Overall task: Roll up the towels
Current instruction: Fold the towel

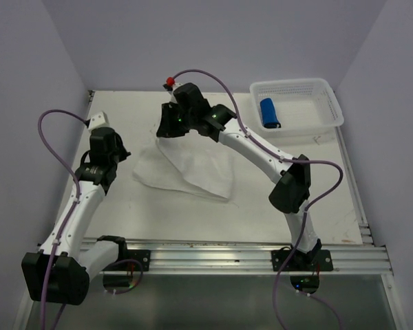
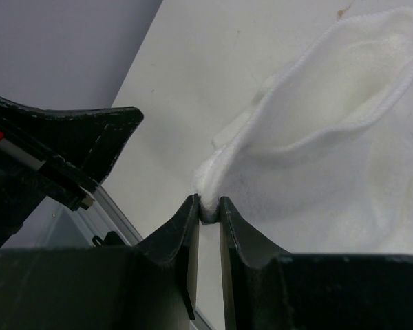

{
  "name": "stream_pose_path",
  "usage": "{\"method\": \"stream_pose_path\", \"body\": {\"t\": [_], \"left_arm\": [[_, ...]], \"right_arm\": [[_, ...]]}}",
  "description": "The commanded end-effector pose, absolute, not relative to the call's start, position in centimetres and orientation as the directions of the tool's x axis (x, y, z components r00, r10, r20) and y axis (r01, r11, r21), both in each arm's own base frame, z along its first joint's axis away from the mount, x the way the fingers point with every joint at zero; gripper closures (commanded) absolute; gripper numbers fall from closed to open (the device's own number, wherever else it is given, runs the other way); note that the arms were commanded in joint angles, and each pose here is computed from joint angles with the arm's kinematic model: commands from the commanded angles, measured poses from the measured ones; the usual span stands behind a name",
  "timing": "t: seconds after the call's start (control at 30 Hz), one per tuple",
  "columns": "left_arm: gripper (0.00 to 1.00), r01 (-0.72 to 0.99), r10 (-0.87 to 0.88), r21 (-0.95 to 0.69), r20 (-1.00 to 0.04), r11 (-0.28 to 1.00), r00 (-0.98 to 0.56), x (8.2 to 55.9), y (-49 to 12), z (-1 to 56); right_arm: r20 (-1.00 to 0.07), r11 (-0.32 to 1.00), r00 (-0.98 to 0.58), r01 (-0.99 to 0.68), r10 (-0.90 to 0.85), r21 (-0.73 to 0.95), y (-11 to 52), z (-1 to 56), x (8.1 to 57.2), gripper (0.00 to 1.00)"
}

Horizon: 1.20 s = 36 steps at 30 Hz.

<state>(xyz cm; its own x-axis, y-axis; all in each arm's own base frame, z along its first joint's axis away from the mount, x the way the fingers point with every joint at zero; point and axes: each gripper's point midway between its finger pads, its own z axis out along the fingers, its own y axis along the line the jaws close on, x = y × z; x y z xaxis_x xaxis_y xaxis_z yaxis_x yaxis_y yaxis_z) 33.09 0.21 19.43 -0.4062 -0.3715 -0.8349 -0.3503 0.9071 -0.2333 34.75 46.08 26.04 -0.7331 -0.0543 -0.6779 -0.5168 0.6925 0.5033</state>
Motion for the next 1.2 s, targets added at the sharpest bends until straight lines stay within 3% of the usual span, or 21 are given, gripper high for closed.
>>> {"method": "stream_pose_path", "body": {"t": [0.0,0.37,0.63,0.67,0.77,0.83,1.0,1.03,1.17], "left_arm": [[1.0,-0.355,-0.389,-0.267,-0.857,0.896,-0.337,33.4,0.6,21.0],[1.0,-0.383,-0.387,-0.259,-0.87,0.886,-0.307,33.0,1.3,21.8],[1.0,-0.382,-0.387,-0.263,-0.873,0.886,-0.297,32.8,1.3,22.1],[1.0,-0.381,-0.386,-0.262,-0.874,0.887,-0.296,32.8,1.3,22.2],[1.0,-0.385,-0.387,-0.264,-0.876,0.884,-0.288,32.7,1.4,22.4],[1.0,-0.385,-0.387,-0.266,-0.878,0.884,-0.281,32.6,1.5,22.6],[1.0,-0.396,-0.386,-0.264,-0.883,0.879,-0.267,32.4,1.8,22.9],[1.0,-0.396,-0.385,-0.264,-0.884,0.879,-0.265,32.3,1.8,23.0],[1.0,-0.396,-0.382,-0.262,-0.885,0.88,-0.265,32.3,1.8,23.0]], "right_arm": [[-0.69,0.651,-0.723,-0.538,-0.028,0.536,47.9,27.3,34.7,1.0],[-0.591,0.643,-0.8,-0.506,-0.1,0.575,51.3,20.0,33.6,1.0],[-0.544,0.594,-0.836,-0.476,-0.076,0.648,53.8,18.4,33.3,1.0],[-0.531,0.58,-0.844,-0.472,-0.079,0.664,54.1,18.3,33.1,0.96],[-0.522,0.545,-0.849,-0.474,-0.077,0.691,54.9,18.7,32.8,0.64],[-0.533,0.54,-0.844,-0.478,-0.064,0.693,54.9,19.5,32.9,0.55],[-0.559,0.555,-0.828,-0.483,-0.037,0.678,53.9,21.5,33.7,0.44],[-0.567,0.561,-0.824,-0.482,-0.027,0.673,53.4,22.2,33.9,0.37],[-0.585,0.61,-0.811,-0.459,0.009,0.646,50.5,23.6,34.9,0.37]]}}
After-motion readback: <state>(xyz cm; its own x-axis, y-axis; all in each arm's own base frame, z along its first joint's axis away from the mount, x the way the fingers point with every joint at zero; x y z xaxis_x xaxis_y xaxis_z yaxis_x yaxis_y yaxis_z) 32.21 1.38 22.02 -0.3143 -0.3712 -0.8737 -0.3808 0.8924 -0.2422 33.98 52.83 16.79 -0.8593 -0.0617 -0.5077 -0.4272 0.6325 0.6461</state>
